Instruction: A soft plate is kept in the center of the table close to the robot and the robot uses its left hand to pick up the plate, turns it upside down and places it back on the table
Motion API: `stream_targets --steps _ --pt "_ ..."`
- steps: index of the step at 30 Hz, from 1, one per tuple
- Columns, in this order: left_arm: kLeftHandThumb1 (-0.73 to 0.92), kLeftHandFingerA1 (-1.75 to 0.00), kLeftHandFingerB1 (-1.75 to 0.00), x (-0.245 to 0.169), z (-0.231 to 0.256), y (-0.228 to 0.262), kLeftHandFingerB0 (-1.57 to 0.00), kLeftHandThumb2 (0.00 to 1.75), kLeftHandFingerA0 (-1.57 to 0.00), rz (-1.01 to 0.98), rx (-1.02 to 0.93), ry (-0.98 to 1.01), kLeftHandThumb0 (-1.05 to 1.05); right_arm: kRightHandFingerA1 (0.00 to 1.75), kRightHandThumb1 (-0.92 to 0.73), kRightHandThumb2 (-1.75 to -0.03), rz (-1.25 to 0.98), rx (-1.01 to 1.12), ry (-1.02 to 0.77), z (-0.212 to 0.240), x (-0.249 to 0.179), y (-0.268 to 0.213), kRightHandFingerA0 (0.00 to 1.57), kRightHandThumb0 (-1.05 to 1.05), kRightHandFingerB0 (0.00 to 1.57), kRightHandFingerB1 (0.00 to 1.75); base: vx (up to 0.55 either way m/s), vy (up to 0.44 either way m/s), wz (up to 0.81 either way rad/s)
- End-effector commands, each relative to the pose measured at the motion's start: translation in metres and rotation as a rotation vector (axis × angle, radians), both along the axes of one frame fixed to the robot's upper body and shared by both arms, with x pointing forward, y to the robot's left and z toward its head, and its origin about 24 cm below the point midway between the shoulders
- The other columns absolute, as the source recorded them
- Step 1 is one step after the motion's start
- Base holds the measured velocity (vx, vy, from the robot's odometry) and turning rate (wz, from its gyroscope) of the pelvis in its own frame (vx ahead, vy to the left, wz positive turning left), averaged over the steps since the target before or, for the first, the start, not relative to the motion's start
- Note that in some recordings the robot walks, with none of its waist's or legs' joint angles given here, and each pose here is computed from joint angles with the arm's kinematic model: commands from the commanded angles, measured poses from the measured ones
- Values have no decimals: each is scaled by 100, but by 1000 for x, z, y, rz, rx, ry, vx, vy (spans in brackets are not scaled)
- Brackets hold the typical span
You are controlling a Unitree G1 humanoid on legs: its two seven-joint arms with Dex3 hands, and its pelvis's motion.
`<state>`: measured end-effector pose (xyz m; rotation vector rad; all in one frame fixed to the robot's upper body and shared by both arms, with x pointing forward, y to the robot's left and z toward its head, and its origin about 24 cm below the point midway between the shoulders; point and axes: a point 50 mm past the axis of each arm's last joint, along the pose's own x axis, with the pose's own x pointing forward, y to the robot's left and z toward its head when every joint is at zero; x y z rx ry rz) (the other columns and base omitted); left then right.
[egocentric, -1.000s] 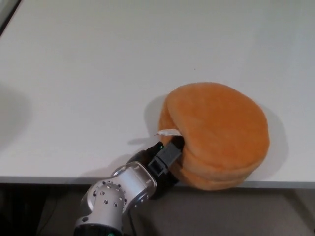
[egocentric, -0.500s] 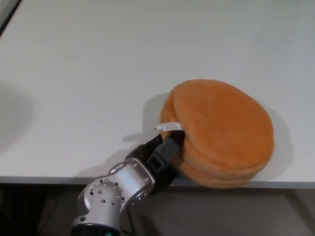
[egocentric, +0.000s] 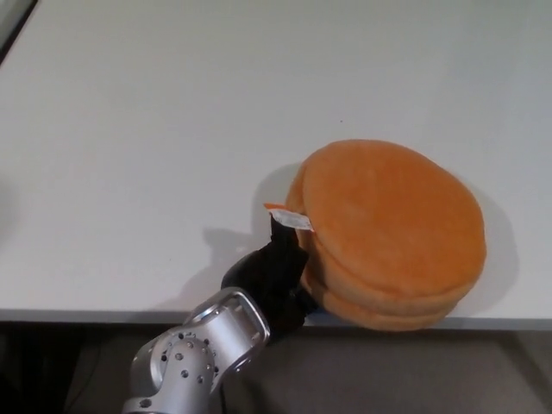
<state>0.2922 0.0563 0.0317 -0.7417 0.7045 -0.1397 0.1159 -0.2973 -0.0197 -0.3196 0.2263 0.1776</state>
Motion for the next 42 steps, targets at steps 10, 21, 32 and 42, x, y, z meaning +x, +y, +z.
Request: stream_targets --steps 10,21,32,42 --pt "87 0 0 -7 -9 4 0 67 0 -17 9 -18 -95 47 -86 -66 3 -2 3 0 -1 -3 45 -66 29 34 0 0 0" --pt "89 0 0 -2 -3 19 0 67 0 -22 122 -55 -98 47 -87 -66 17 -20 -14 2 2 -3 44 -66 27 34 0 0 0" --pt "70 -18 -3 -5 -2 55 0 111 0 0 216 -72 -104 48 -87 -66 6 -17 -10 1 2 -5 44 -66 27 34 0 0 0" --pt "73 -16 -1 -10 -1 73 0 114 0 -26 310 -95 -105 47 -87 -66 14 -30 -9 2 2 -2 44 -66 27 34 0 0 0"
